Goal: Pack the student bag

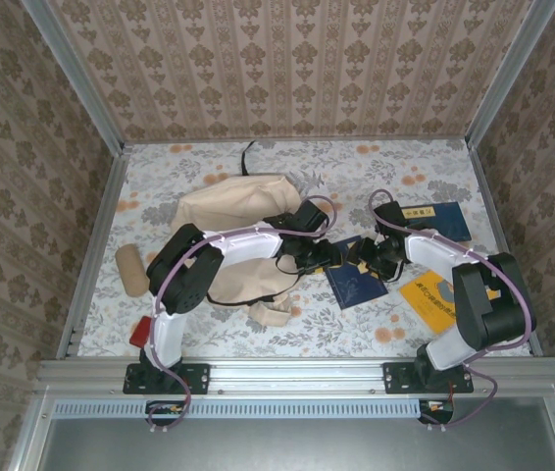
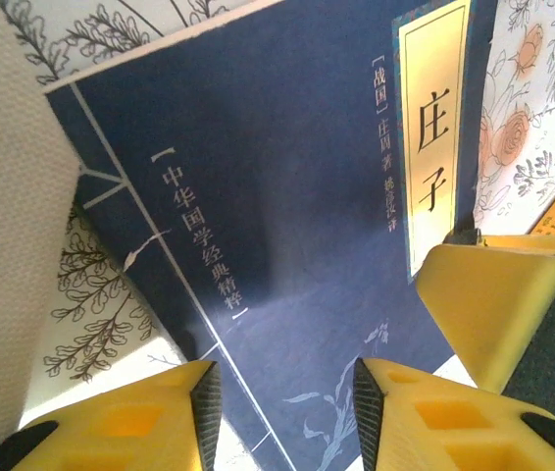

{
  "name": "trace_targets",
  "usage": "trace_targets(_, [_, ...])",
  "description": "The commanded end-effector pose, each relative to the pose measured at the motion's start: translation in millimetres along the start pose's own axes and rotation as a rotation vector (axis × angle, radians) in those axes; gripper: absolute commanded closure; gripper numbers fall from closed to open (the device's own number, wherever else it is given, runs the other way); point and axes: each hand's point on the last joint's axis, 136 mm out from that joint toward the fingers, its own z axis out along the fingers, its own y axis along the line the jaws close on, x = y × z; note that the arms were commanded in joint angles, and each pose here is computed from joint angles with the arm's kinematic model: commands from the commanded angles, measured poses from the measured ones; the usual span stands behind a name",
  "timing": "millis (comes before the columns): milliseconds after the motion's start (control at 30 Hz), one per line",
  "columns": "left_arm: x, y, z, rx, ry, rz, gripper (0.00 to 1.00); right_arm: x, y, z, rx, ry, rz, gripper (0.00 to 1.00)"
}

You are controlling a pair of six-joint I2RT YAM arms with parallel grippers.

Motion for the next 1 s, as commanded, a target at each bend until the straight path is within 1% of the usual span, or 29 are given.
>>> trace_targets(0, [-3,11,3,-0.054,-0.017,-0.053,0.55,16,-3,1,-0.004,0.048,0.027,0.35])
trace_targets(67, [-2,15,3,-0.066,-0.024,-0.062,0.54,14,-5,0,0.007,0.037,0.030,0.35])
trace_targets(300, [0,21,8,-0.086,-0.011,-0.080,0.46,13,-10,-1,0.031,0.026,0.036,0.35])
trace_targets(433, [3,22,15,-0.085,0.013,-0.093,0.45,15,-11,0,0.032,0.031,0.040,0.35])
trace_targets(567, [3,16,19,-0.062,0.024,-0.088,0.45,17,-11,3,0.026,0.040,0.040,0.35])
trace_targets(733, [4,-2,26,0.020,0.075,-0.071,0.47,26,-7,12,-0.026,0.080,0.064,0.35])
trace_targets(833, [3,-16,27,0.087,0.095,-0.060,0.52,31,-5,16,-0.042,0.097,0.076,0.35])
trace_targets(867, [1,-21,25,0.114,0.093,-0.060,0.54,32,-6,18,-0.041,0.100,0.077,0.35])
trace_targets(967, [-6,-35,19,0.207,0.084,-0.067,0.57,34,-7,21,-0.035,0.106,0.080,0.36])
